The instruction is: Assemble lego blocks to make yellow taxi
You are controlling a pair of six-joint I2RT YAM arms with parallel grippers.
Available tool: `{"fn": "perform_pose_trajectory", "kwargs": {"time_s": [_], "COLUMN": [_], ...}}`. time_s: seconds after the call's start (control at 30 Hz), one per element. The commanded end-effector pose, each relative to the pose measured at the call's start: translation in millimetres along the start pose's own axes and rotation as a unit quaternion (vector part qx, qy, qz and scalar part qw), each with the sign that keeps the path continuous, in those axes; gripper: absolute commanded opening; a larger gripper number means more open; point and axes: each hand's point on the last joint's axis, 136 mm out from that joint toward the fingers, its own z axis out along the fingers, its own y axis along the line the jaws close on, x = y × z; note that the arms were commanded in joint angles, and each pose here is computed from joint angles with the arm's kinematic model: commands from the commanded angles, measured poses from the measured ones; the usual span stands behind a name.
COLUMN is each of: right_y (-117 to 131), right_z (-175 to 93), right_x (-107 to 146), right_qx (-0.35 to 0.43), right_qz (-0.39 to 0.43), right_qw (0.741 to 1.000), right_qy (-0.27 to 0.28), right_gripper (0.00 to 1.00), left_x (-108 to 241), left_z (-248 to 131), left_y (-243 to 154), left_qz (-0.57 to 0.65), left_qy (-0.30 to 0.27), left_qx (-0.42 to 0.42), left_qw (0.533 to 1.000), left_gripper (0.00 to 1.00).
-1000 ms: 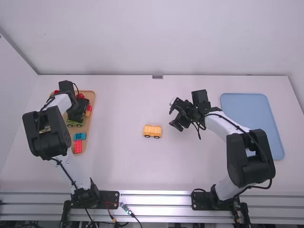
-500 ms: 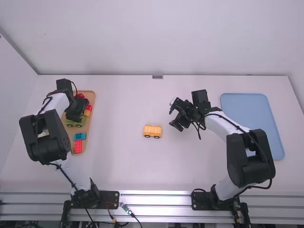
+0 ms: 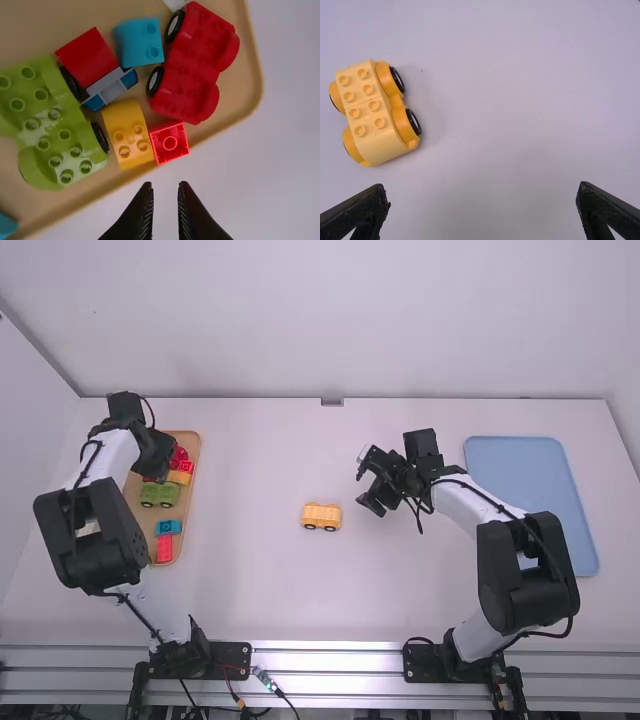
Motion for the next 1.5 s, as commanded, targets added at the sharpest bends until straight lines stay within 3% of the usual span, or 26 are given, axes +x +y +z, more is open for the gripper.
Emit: {"fn": "perform_pose_trajectory", "kwargs": {"time_s": [0.0, 0.17, 0.8, 1.47], "right_y": [1.2, 1.3, 3.8, 8.2], "right_z": [-3.2, -3.2, -2.2, -0.2], "right_x": [-0.2, -0.2, -0.9, -3.5], "right_qx": [0.001, 0.000, -0.002, -0.007], "right_qz": [0.001, 0.001, -0.001, -0.006], "right_qw": [1.000, 1.000, 1.000, 1.000], "right_qy": [-0.002, -0.002, -0.001, -0.001], "right_gripper": [0.99, 0.99, 0.99, 0.99], "left_x": [7.7, 13.4, 13.4, 3.2], "left_z": [0.5, 12.6, 31.9, 34.1], "left_y": [7.4, 14.5, 49.0, 27.9], "left_qz": [0.014, 0.014, 0.038, 0.123], "left_qy": [0.006, 0.003, -0.035, -0.055], "left_qx": [-0.005, -0.004, -0.050, -0.005], "left_qw": [1.000, 1.000, 0.997, 0.991], "left_gripper": [0.15, 0.02, 0.02, 0.02]}}
